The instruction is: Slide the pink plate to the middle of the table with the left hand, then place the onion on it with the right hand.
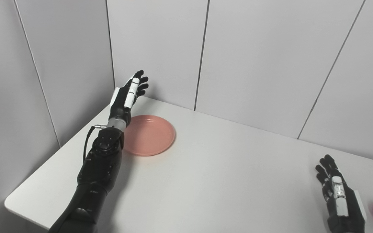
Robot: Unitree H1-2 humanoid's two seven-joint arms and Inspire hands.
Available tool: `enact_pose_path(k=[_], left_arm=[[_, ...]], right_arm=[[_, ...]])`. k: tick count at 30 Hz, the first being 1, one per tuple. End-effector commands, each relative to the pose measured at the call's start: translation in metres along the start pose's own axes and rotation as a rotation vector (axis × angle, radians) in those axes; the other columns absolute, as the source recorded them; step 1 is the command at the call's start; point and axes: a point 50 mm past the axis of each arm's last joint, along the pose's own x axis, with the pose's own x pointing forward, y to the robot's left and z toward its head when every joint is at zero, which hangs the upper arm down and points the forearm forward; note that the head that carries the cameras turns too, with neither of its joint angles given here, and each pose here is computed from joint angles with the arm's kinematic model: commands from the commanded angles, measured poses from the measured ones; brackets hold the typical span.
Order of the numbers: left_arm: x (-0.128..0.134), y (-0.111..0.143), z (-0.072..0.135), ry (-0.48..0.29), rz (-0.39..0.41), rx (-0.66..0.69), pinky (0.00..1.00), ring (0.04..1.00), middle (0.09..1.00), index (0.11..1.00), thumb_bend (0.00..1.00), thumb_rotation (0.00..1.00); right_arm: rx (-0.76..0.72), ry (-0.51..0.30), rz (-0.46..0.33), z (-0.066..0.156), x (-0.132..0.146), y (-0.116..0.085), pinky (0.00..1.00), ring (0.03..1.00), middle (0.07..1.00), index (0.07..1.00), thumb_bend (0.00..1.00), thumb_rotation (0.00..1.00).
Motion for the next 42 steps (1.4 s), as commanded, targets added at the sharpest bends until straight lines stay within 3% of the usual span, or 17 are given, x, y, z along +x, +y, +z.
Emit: enact_pose_path(k=[1,11,24,29,36,42], left_arm=[[0.023,0.008,0.036,-0.107,0.016,-0.004,0.87,0.870,0.862,0.864,0.51,1.00],[0.028,0.041,0.020,-0.060,0.078,0.083,0.87,0.852,0.855,0.854,0.50,1.00],[0.029,0.063,0.005,-0.023,0.094,0.134,0.86,0.835,0.837,0.848,0.53,1.00],[0.030,0.066,0.000,-0.004,0.088,0.141,0.85,0.832,0.832,0.844,0.54,1.00],[0.026,0.062,-0.010,0.006,0.066,0.097,0.88,0.845,0.839,0.851,0.46,1.00],[0.021,0.059,-0.021,0.021,0.052,0.090,0.85,0.843,0.838,0.858,0.48,1.00]], right_arm=[[0.014,0.035,-0.012,-0.009,-0.008,-0.001,0.97,0.946,0.945,0.955,0.33,0.90],[0.020,0.028,-0.011,-0.009,-0.009,-0.002,0.97,0.943,0.943,0.959,0.32,0.89],[0.025,0.031,-0.007,-0.009,-0.009,0.001,0.96,0.940,0.941,0.953,0.34,0.88],[0.029,0.032,-0.011,-0.008,-0.009,0.001,0.96,0.938,0.940,0.951,0.35,0.87],[0.031,0.034,-0.016,-0.006,-0.010,0.002,0.94,0.926,0.929,0.938,0.35,0.85],[0.033,0.033,-0.012,-0.004,-0.011,0.003,0.95,0.934,0.935,0.946,0.34,0.85]])
